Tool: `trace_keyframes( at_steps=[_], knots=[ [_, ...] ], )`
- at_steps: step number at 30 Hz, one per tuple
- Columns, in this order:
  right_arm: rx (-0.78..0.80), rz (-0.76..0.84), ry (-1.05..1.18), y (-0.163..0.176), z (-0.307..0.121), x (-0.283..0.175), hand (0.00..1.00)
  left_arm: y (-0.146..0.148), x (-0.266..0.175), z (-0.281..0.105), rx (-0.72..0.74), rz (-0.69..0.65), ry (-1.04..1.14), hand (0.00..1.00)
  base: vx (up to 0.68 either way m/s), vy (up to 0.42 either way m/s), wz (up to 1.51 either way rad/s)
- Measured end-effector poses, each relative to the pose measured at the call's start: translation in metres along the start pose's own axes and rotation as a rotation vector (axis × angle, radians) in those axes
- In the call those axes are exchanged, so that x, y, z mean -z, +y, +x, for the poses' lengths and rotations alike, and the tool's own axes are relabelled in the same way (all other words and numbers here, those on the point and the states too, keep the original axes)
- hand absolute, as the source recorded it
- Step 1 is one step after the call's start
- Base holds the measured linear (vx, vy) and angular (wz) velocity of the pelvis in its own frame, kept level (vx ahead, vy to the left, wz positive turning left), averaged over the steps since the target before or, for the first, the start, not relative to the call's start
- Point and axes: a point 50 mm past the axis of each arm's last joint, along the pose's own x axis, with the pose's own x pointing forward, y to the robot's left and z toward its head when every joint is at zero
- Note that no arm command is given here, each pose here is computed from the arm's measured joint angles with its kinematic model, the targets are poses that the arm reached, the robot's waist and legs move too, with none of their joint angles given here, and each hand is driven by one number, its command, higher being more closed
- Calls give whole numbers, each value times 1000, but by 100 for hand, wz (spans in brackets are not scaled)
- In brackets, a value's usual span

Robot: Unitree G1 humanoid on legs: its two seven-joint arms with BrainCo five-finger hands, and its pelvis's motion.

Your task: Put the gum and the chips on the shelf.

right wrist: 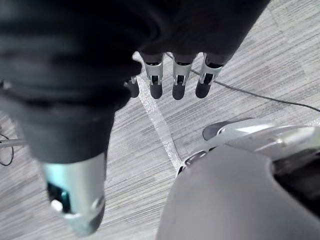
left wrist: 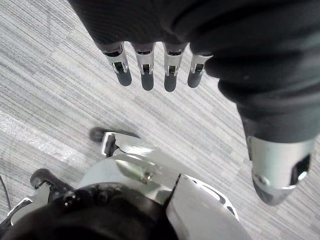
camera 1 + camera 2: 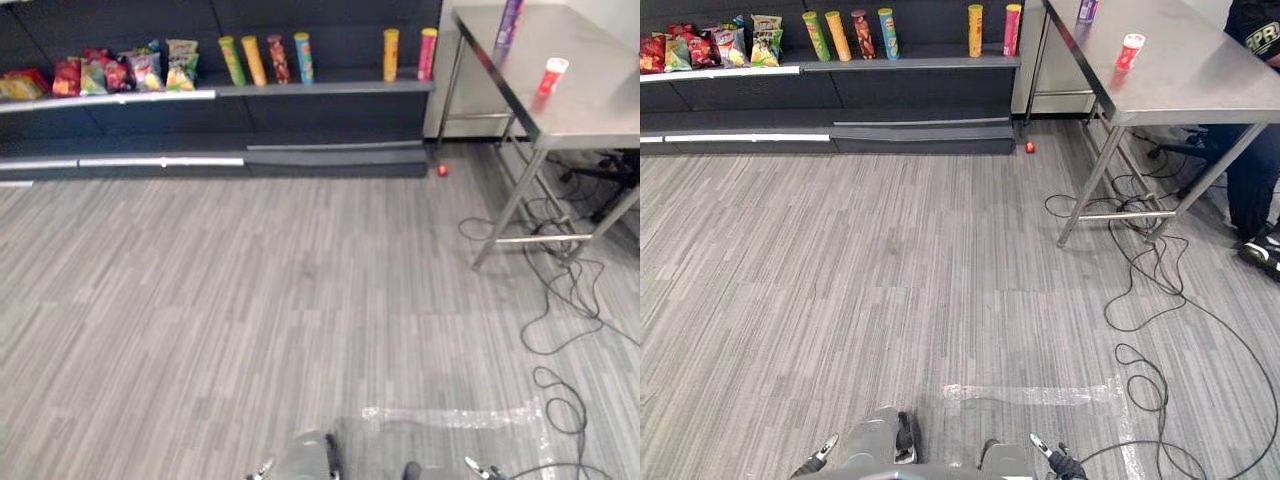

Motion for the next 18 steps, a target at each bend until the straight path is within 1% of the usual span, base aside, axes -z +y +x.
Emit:
trace_keyframes(
  at_steps=[3, 6, 9, 13, 15, 18],
  knots=[
    [2, -41, -24, -4, 1, -10, 0, -6, 4, 0, 12, -10, 0, 0, 364, 390, -35],
    [-15, -50, -21, 2, 3, -12, 0, -2, 2, -1, 2, -5, -13, 0, 467, 412, -50],
    [-41, -12, -24, 16, 5, -11, 0, 1, -7, 1, -3, 9, -32, 0, 437, 244, -26],
    [-45, 35, -25, 18, 5, -9, 0, 1, -5, 1, -1, 21, -28, 0, 381, 259, -62],
    [-54, 32, -45, 18, 4, -11, 0, 0, -6, 1, 10, 69, -30, 0, 368, 224, -36],
    [-73, 24, -86, 23, 5, -20, 0, -2, -10, 1, 24, 107, -45, 0, 293, 172, 21]
  ],
)
